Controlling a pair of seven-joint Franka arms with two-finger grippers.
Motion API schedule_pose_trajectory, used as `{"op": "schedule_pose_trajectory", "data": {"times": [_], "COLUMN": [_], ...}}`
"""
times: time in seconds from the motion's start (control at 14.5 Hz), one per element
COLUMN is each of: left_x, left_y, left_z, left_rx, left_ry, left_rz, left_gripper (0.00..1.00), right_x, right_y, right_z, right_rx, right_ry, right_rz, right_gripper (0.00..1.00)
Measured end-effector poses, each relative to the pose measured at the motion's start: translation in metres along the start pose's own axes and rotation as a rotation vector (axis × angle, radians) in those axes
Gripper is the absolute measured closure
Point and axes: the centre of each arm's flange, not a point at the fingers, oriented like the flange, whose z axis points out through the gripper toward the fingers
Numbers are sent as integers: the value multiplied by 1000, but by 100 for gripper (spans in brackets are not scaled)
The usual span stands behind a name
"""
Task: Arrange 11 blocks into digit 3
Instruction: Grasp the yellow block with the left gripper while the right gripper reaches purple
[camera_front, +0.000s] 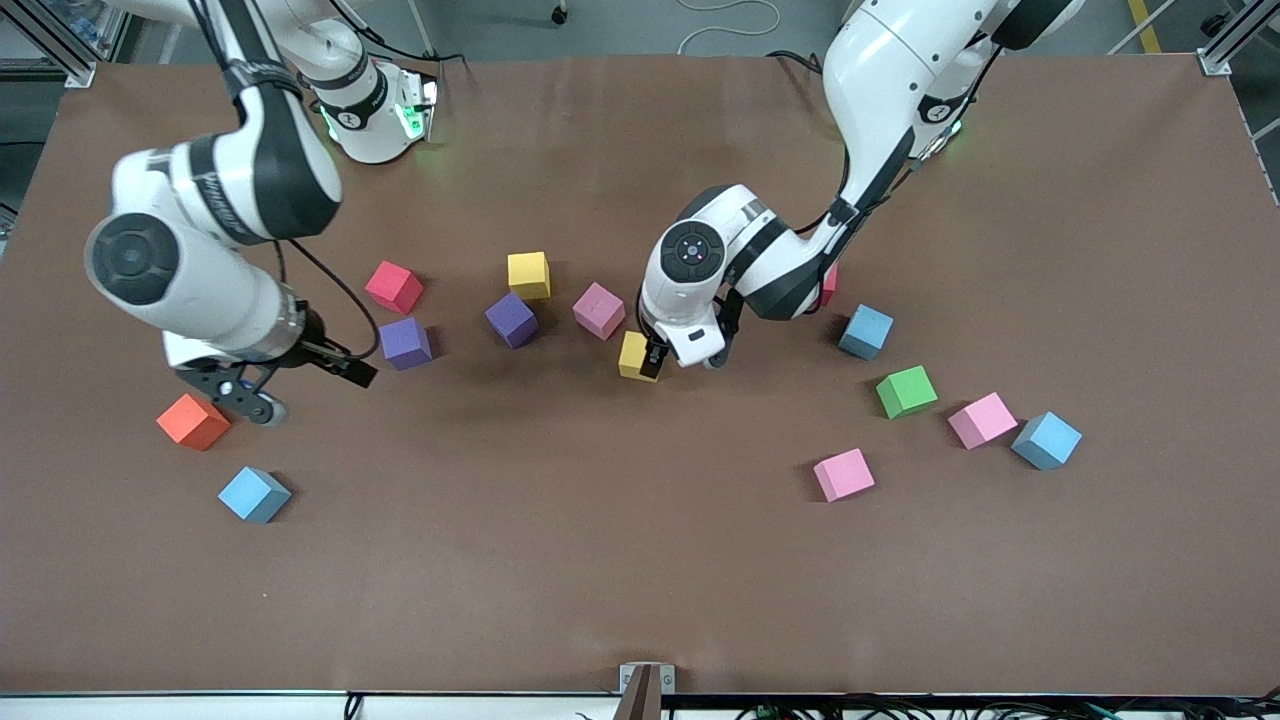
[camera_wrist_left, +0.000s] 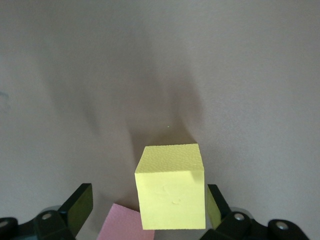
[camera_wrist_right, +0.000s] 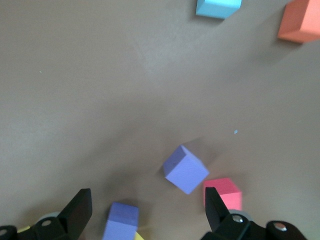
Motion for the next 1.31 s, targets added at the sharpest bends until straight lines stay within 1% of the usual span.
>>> {"op": "schedule_pose_trajectory", "data": {"times": [0.21,0.34,0.48,0.62,0.83,1.03,1.17,1.31], "left_x": [-3,-3,-3,-2,0,-2,-5,-9], "left_y": [2,3,3,3,4,4,2,-3], "left_z": [6,9,12,16,21,24,32,44], "left_rx": [-23,-32,-30,-24,-20,-30,-36,-40], "left_ry": [-19,-25,-25,-22,-21,-29,-17,8], "left_rz": [-102,-143,-164,-181,-191,-190,-166,-133], "left_gripper": [0,0,0,0,0,0,0,1], "right_x": [-27,-40,-51,-68,-110,-143,-150,-149], "right_y": [-20,-24,-24,-28,-40,-54,-58,-57], "right_z": [34,57,81,103,138,166,179,185], "right_rx": [18,28,34,54,100,83,68,61], "right_ry": [23,32,37,50,74,67,63,62], "right_rz": [79,123,173,225,272,284,284,287], "right_gripper": [0,0,0,0,0,0,0,0]}}
